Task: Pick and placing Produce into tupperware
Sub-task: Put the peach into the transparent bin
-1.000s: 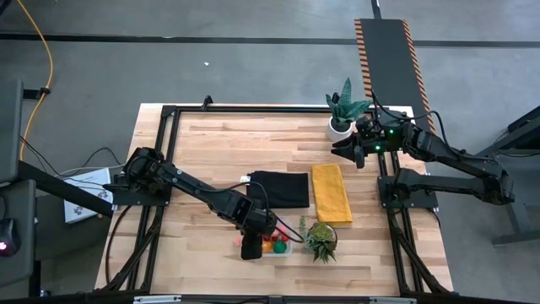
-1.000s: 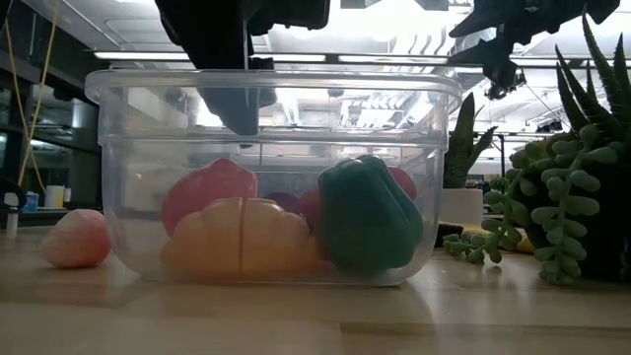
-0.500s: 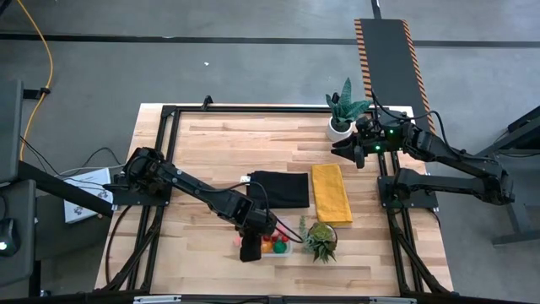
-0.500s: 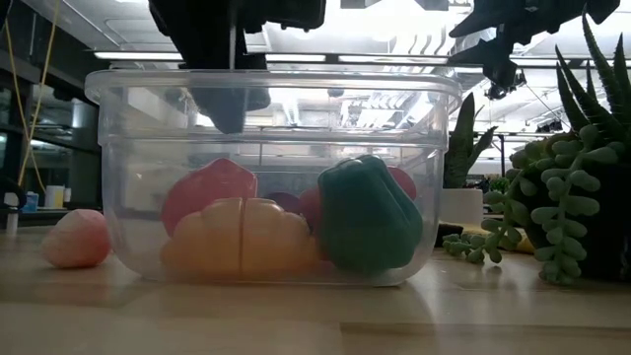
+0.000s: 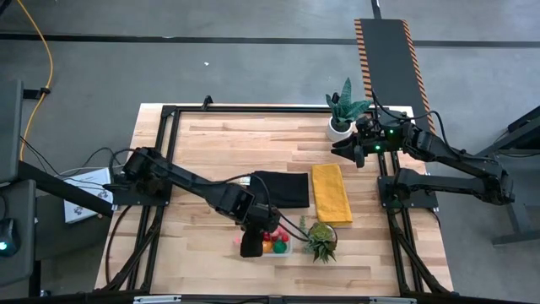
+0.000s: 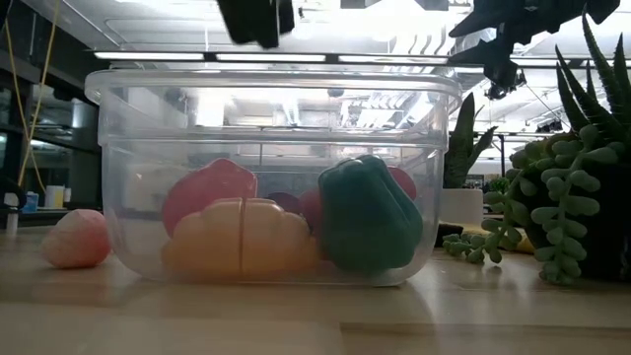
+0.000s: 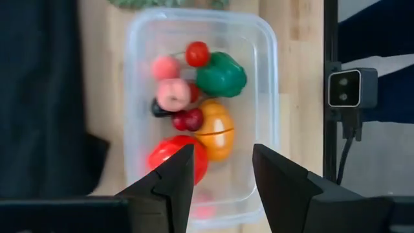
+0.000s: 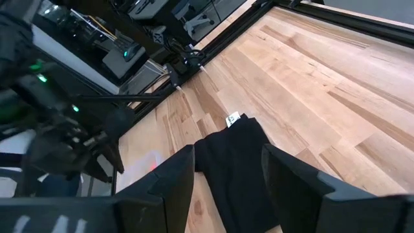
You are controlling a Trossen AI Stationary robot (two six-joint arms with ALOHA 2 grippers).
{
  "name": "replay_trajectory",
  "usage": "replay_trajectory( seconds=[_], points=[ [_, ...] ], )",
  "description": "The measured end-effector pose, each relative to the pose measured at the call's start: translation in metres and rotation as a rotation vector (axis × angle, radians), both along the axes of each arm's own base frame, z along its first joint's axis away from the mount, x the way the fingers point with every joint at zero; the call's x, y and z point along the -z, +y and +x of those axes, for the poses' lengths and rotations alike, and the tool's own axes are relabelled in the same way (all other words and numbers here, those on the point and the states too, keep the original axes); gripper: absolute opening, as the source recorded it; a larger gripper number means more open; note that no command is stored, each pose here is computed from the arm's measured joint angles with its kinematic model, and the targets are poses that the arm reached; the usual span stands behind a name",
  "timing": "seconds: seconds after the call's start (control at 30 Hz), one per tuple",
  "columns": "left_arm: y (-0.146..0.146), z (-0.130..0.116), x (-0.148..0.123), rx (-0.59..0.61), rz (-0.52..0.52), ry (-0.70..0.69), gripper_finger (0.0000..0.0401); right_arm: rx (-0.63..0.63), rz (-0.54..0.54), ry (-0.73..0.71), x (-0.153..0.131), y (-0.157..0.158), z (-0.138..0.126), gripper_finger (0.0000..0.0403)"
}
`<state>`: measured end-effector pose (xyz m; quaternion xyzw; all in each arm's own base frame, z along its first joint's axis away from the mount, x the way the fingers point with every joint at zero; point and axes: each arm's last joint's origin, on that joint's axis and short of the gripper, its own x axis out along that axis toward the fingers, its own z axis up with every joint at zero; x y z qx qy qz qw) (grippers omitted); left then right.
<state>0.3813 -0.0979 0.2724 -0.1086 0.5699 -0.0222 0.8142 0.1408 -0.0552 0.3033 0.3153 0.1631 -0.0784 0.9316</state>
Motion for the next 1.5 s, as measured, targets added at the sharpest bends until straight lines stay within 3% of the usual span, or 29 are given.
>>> replay_trajectory(
  seconds=[0.17,0.4,0.67,0.87,1.13,1.5],
  points=[
    [0.013,-0.001,-0.021,-0.017,0.034,0.015,0.0147,0.008,0.02,-0.001,0.0,0.0,0.0,0.0171],
    [0.031,-0.023,-0.057,-0.065,0.115,-0.053,0.0139,0.01,0.025,-0.005,0.0,0.0,0.0,0.0171],
    [0.054,-0.077,-0.116,-0.234,0.24,-0.226,0.0138,0.031,0.017,-0.005,-0.001,-0.001,0.0,0.0171],
    [0.066,-0.136,-0.131,-0.387,0.246,-0.336,0.0138,0.04,0.03,-0.009,-0.001,-0.001,0.0,0.0171],
    [0.076,-0.194,-0.112,-0.486,0.139,-0.539,0.0138,0.115,0.068,-0.008,-0.001,-0.003,0.0,0.0171],
    [0.061,-0.247,-0.024,-0.552,0.019,-0.582,0.0138,0.227,0.153,-0.011,0.0,-0.005,0.001,0.0171]
  ],
)
